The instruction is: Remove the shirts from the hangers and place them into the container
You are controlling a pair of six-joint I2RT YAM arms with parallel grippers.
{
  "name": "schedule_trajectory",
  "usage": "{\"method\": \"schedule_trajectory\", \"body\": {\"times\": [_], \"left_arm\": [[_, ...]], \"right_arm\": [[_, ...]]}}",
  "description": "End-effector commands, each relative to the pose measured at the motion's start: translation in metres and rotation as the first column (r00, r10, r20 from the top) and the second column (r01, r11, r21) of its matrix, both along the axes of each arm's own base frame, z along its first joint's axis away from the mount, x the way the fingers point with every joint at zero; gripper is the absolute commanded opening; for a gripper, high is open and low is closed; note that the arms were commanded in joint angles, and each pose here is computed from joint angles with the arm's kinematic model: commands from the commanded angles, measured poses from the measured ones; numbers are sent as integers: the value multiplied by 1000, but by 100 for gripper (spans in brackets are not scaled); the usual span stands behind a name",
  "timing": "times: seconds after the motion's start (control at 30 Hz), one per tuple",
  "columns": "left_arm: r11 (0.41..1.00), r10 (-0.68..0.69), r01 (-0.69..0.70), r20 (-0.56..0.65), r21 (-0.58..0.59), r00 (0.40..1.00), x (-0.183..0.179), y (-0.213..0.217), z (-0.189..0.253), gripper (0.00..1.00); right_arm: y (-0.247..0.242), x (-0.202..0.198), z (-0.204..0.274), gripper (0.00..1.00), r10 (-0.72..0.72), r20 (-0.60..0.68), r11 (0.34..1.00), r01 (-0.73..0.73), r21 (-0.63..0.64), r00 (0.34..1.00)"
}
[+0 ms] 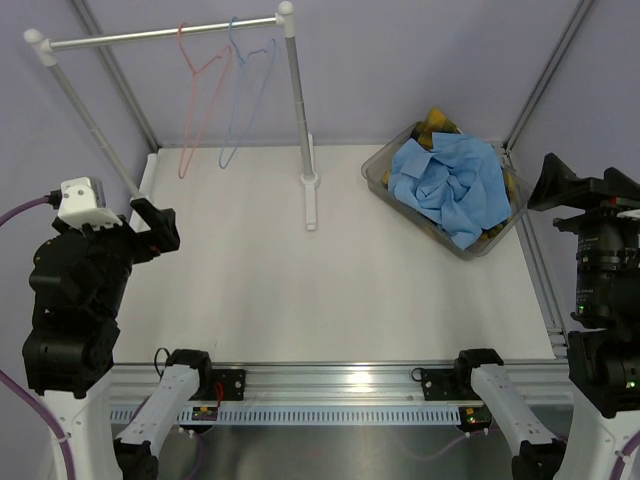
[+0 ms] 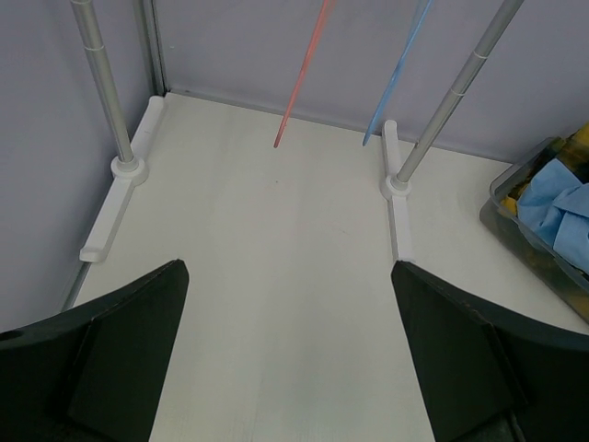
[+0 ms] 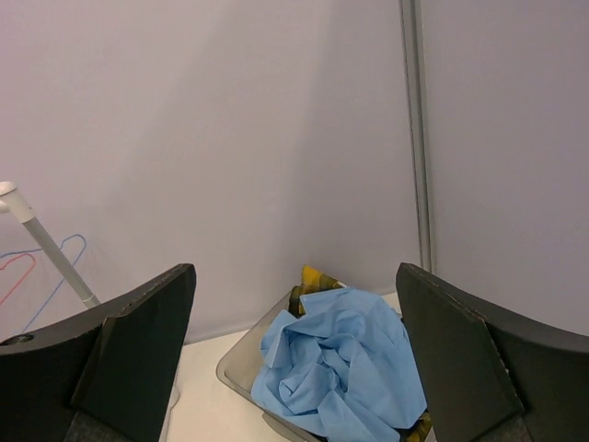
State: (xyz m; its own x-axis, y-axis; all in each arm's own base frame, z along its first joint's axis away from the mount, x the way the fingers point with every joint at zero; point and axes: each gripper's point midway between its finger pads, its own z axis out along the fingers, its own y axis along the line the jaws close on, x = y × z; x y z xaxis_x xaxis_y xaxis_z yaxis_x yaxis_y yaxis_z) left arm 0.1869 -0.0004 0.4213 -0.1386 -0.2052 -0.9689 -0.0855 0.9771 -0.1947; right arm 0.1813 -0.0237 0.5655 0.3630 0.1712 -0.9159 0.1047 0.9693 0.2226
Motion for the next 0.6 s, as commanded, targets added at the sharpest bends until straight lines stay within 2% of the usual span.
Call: {"method": "schedule_trajectory", "body": {"times": [0.0, 0.2, 0.57], "left_arm": [[1000, 15, -16, 27, 23, 1000, 6, 3, 10, 99], [999, 4, -5, 11, 37, 1000, 11, 1, 10, 99], [999, -17, 17, -1, 38, 1000, 18, -4, 10, 99]], "right_arm": [[-3, -5, -4, 99, -22, 23, 998, 24, -51, 999], [-11, -22, -15, 100, -57, 37, 995, 60, -81, 998], [-7, -23, -12, 99, -31, 41, 996, 34, -80, 999]]}}
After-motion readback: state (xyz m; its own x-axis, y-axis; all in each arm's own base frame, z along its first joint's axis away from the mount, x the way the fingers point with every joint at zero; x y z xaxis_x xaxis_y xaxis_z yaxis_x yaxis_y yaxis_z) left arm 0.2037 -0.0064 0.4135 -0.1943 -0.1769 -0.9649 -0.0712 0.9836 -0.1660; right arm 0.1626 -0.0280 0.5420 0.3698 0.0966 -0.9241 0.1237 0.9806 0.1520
